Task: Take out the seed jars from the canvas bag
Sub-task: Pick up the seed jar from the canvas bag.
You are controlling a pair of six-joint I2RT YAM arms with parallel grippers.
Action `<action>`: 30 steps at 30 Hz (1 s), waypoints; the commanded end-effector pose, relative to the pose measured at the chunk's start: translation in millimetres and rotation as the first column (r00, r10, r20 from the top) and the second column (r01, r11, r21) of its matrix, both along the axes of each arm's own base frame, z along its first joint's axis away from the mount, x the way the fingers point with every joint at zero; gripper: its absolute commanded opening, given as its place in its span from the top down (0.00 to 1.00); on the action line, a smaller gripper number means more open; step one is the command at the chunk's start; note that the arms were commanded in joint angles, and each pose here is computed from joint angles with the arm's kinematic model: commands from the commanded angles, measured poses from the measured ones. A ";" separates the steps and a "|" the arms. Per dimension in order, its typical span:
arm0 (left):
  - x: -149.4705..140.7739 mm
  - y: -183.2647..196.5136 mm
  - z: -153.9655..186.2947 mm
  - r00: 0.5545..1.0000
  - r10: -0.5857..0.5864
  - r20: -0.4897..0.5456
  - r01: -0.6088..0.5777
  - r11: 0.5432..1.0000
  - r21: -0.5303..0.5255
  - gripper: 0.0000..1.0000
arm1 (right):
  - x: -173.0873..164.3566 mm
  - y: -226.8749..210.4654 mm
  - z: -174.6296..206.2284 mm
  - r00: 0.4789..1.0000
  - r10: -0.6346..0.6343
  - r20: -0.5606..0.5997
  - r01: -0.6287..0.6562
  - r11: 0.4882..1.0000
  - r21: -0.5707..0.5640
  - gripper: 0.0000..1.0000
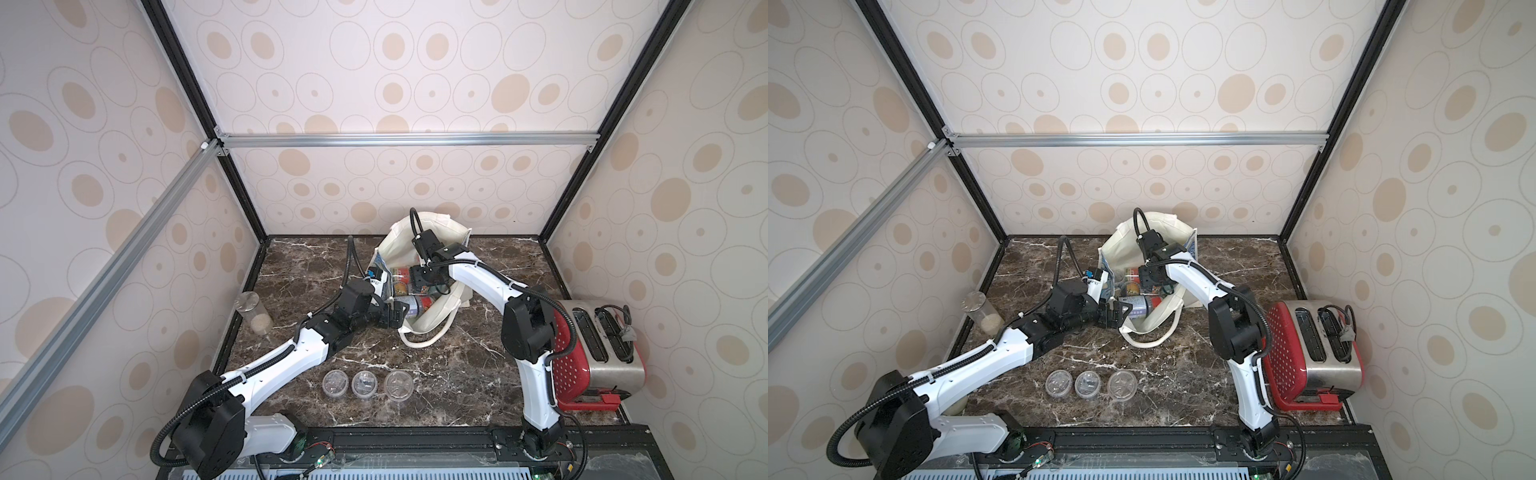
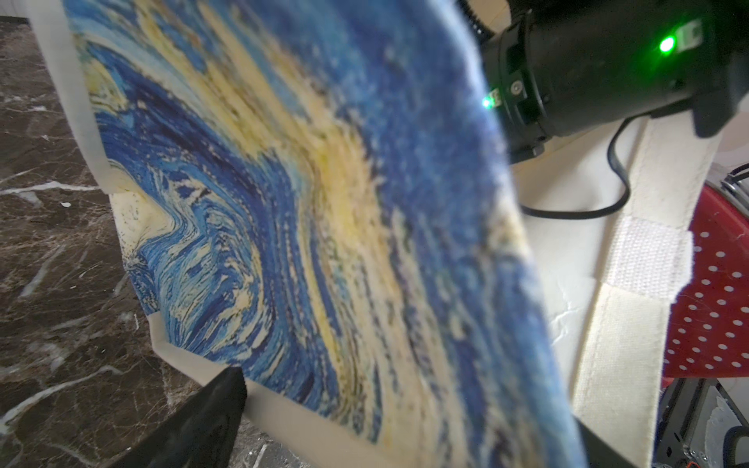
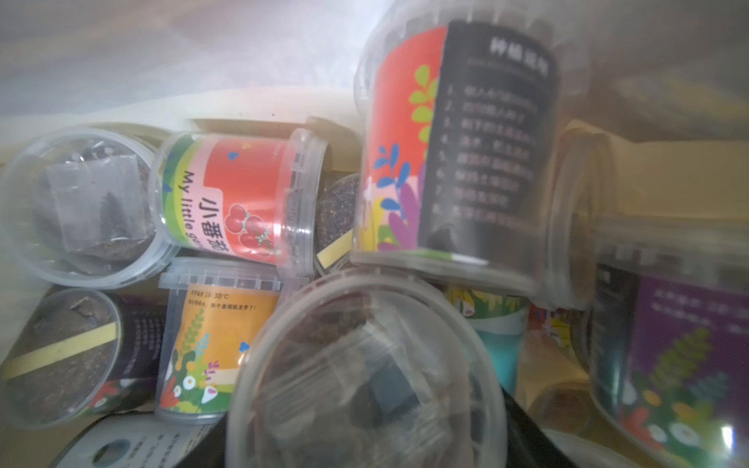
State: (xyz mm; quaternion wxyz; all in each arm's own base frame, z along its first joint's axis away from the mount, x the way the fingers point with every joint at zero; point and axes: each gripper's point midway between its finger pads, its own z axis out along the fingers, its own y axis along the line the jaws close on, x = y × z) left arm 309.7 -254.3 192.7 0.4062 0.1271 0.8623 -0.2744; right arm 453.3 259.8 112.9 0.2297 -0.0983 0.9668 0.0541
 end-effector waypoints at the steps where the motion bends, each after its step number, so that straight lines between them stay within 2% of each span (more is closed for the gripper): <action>1: -1.8 -0.4 12.2 0.999 0.013 0.030 -0.012 1.000 -0.023 0.02 | -13.8 18.1 15.5 0.997 0.077 0.001 -0.077 0.993 0.088 0.33; 11: 4.1 5.4 18.4 0.996 0.078 0.034 -0.076 0.995 -0.057 0.02 | -30.4 28.4 64.8 0.978 0.163 0.129 -0.188 0.960 0.207 0.35; 20: 22.0 13.3 33.8 0.983 0.171 0.060 -0.169 0.985 -0.032 0.02 | -53.0 35.8 112.0 0.950 0.229 0.214 -0.283 0.919 0.275 0.36; 30: 52.9 22.8 42.8 0.958 0.283 0.052 -0.285 0.958 0.032 0.02 | -111.2 13.8 174.1 0.900 0.283 0.331 -0.380 0.881 0.282 0.36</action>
